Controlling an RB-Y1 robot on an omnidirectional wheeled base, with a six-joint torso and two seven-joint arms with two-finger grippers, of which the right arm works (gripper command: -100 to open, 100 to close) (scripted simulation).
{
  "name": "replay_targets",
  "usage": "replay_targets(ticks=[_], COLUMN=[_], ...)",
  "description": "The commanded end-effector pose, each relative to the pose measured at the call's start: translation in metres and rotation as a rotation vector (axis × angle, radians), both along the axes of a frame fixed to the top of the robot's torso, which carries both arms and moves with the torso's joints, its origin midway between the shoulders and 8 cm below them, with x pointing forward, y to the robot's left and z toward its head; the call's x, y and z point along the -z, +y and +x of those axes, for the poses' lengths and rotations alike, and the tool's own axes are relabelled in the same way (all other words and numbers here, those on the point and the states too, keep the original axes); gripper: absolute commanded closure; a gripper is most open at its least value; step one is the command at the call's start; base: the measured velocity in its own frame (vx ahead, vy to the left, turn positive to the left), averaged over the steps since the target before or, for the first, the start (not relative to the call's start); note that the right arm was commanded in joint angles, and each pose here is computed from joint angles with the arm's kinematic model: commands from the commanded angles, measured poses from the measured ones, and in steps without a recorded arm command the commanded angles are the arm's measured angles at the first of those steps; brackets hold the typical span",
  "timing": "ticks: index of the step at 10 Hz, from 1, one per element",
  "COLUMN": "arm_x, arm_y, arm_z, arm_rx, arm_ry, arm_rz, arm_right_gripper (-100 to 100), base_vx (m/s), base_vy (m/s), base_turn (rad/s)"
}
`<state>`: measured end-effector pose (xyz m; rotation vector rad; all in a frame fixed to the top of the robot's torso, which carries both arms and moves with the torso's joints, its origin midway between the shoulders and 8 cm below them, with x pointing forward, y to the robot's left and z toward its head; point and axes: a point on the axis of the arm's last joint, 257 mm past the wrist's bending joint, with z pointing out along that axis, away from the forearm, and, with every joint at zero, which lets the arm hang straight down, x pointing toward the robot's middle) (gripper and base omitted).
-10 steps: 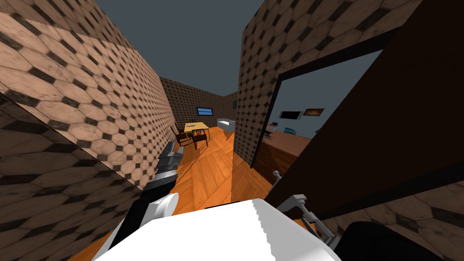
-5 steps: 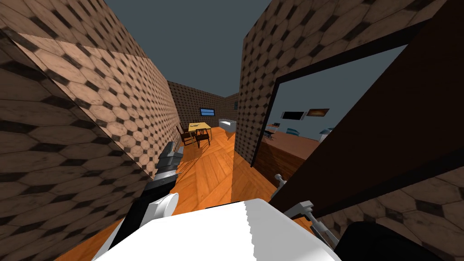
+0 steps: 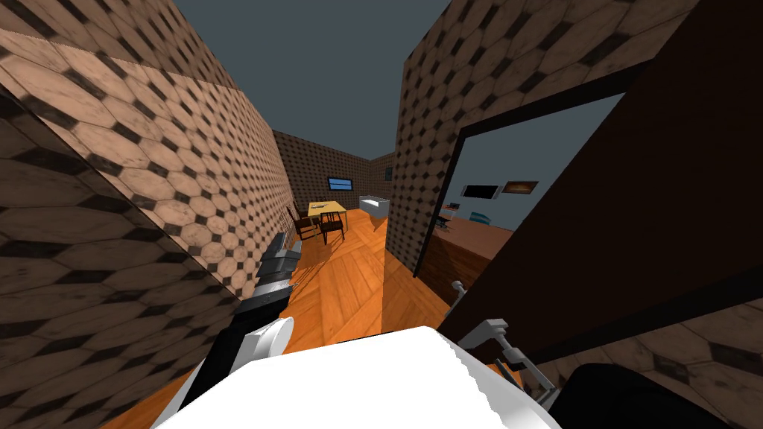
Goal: Pull the door open
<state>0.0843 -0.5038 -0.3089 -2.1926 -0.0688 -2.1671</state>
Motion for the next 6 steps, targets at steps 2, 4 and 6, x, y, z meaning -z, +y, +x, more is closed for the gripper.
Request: replay_targets(ticks=[2, 4, 6], arm_x=[0.0149, 0.0161, 0.0161], arm_y=[0.0153, 0.0169, 0.0169], arm_z=[0.0122, 0.0153, 0.0153], arm_rx=[-0.027, -0.032, -0.032], arm_ry=[0.014, 0.013, 0.013], arm_rz=[0.031, 0.034, 0.034], arm_right_gripper=[100, 100, 100], base_vx=[0.118, 0.069, -0.001], base_vy=[0.051, 0.027, -0.006], base_turn=[-0.028, -0.013, 0.004])
